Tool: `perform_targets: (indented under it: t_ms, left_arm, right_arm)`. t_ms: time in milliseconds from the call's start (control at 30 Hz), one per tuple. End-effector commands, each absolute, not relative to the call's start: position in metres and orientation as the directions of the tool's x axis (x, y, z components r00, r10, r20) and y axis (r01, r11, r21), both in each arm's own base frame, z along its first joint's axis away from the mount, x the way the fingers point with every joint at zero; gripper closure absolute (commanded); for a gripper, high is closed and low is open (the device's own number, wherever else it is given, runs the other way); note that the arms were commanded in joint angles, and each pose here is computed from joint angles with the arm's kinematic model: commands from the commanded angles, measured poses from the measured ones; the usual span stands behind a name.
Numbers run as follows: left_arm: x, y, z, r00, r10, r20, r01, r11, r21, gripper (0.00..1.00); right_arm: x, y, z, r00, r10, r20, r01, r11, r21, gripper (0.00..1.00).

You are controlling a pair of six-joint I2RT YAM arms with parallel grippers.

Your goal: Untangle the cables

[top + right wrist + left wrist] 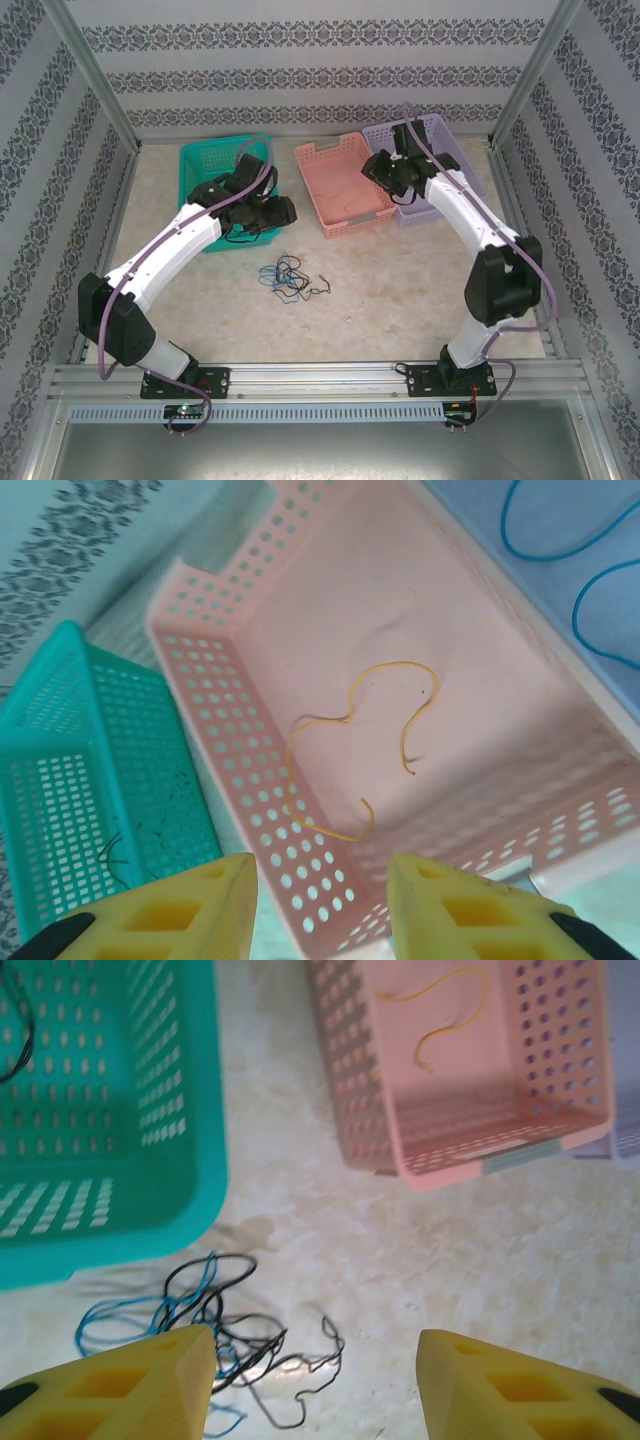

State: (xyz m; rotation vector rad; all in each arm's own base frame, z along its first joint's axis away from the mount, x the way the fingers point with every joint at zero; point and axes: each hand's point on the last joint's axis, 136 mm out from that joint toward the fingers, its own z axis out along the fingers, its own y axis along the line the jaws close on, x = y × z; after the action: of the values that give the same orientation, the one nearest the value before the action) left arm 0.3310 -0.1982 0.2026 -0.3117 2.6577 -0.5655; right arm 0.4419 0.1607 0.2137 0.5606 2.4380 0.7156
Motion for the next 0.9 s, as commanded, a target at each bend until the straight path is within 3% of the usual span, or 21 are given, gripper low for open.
perform_targets:
  t_ms: [0,267,400,500,700,867]
  left_arm:
    - [0.301,-0.184,0.183,-0.902,-0.356,-0.244,-0.243,0.886,-0.394,0.44]
    - [0.276,-0.186,0.135,-0.895,-0.439,-0.077,-0.374,0.833,-0.407,0.44]
    - [0.267,-0.182,0.107,-0.896,-0.443,-0.035,-0.401,0.839,-0.369,0.56]
    - [0.251,-0.168,0.093,-0.894,-0.447,-0.027,-0.417,0.854,-0.31,0.58]
    - [0.257,-0.169,0.075,-0.865,-0.499,-0.048,-0.448,0.812,-0.373,0.49]
    - [0.274,-0.17,0.064,-0.836,-0.544,-0.069,-0.477,0.784,-0.398,0.52]
  right_arm:
    - [0.412,0.163,0.227,-0.776,0.43,-0.461,0.146,0.835,0.531,0.61]
    - [0.309,0.216,0.181,-0.872,0.228,-0.433,-0.027,0.861,0.508,0.64]
    - [0.264,0.241,0.141,-0.932,0.179,-0.314,-0.035,0.821,0.57,0.64]
    - [0.237,0.251,0.113,-0.972,0.145,-0.184,0.015,0.824,0.566,0.62]
    - [0.226,0.274,0.095,-0.99,0.132,-0.058,0.07,0.79,0.61,0.58]
    - [0.227,0.292,0.088,-0.988,0.152,0.022,0.133,0.773,0.62,0.58]
